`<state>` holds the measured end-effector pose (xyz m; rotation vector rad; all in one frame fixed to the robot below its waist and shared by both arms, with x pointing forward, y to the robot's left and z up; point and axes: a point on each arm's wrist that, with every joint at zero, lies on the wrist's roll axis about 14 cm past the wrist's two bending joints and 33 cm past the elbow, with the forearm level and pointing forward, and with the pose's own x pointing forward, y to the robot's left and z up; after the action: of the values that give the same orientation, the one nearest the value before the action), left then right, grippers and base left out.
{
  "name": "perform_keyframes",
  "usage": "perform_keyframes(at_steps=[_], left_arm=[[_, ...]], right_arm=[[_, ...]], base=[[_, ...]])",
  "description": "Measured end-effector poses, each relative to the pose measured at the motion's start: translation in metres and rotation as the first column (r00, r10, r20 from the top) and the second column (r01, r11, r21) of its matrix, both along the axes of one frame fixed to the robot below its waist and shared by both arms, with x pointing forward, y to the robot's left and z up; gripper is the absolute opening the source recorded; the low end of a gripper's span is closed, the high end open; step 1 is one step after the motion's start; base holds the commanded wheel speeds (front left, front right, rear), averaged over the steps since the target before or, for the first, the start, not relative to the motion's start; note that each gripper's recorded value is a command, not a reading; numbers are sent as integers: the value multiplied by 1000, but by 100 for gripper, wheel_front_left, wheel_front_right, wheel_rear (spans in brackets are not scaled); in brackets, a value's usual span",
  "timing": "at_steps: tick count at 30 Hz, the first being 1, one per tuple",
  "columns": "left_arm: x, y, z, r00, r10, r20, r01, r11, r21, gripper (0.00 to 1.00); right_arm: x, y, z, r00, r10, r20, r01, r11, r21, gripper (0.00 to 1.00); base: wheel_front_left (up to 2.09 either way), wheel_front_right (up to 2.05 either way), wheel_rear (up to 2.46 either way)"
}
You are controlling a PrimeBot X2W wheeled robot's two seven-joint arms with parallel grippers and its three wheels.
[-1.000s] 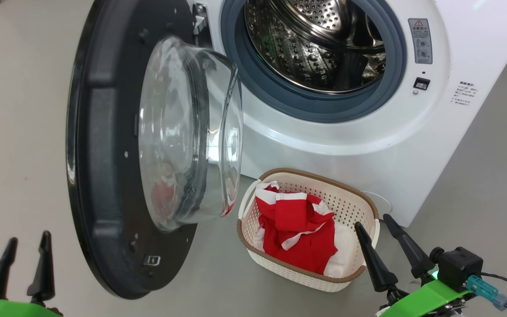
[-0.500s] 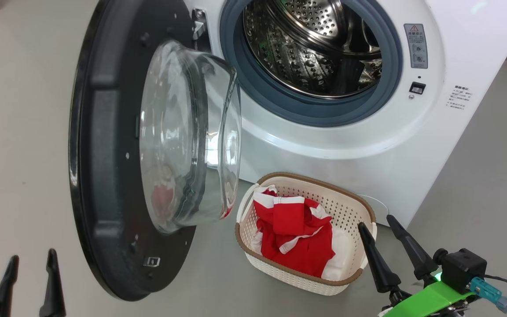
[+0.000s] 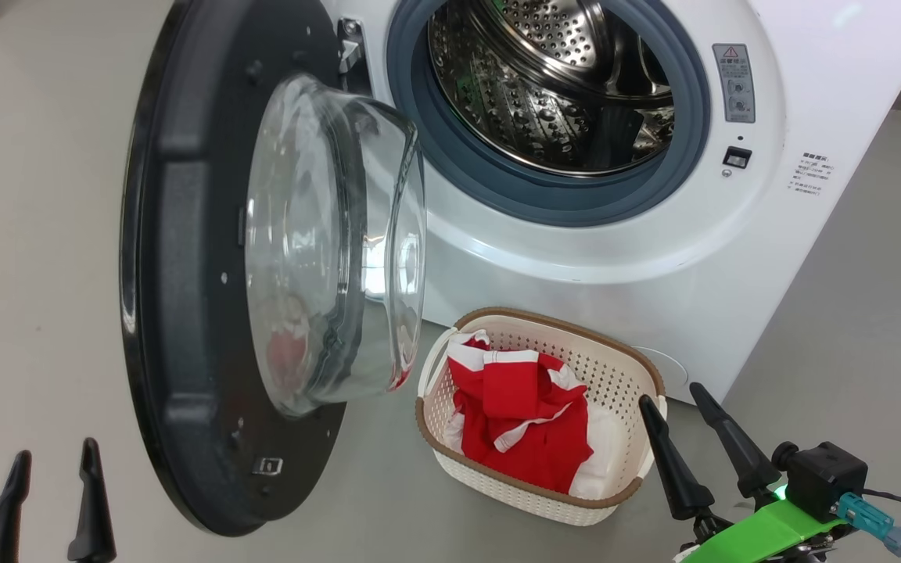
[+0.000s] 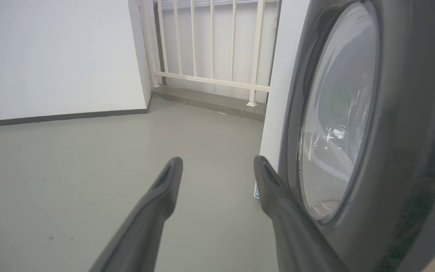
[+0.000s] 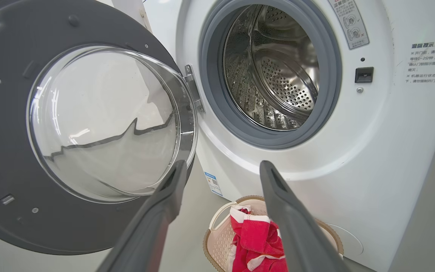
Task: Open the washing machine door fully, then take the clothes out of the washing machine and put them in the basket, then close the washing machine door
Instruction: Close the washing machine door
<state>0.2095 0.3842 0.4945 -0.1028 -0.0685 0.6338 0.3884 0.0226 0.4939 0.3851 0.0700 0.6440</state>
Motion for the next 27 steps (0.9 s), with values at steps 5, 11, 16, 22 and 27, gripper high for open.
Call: perform_keyframes(at_steps=[5, 11, 16, 22, 27], left_arm=[[0, 2, 8, 998, 2, 60, 0, 999, -34, 40], [9, 13, 33, 978, -16, 207, 41, 992, -117, 0], [31, 7, 58, 929, -93, 359, 187, 954, -236, 0], [48, -7, 67, 904, -208, 373, 321, 907, -273, 0], [66, -27, 64, 889, -293, 352, 403, 865, -297, 0]], right_arm=[[0, 1, -1, 1000, 0, -3, 0, 1000, 3, 100], [-2, -1, -7, 1000, -3, -22, 3, 1000, -1, 100], [0, -6, -9, 999, -19, -28, 19, 1000, -1, 100], [3, -13, -14, 998, -43, -42, 43, 999, 0, 100], [4, -16, -20, 997, -54, -60, 54, 999, 1, 100]], base=[[0, 0, 0], [0, 0, 0], [0, 0, 0], [0, 0, 0], [0, 0, 0]])
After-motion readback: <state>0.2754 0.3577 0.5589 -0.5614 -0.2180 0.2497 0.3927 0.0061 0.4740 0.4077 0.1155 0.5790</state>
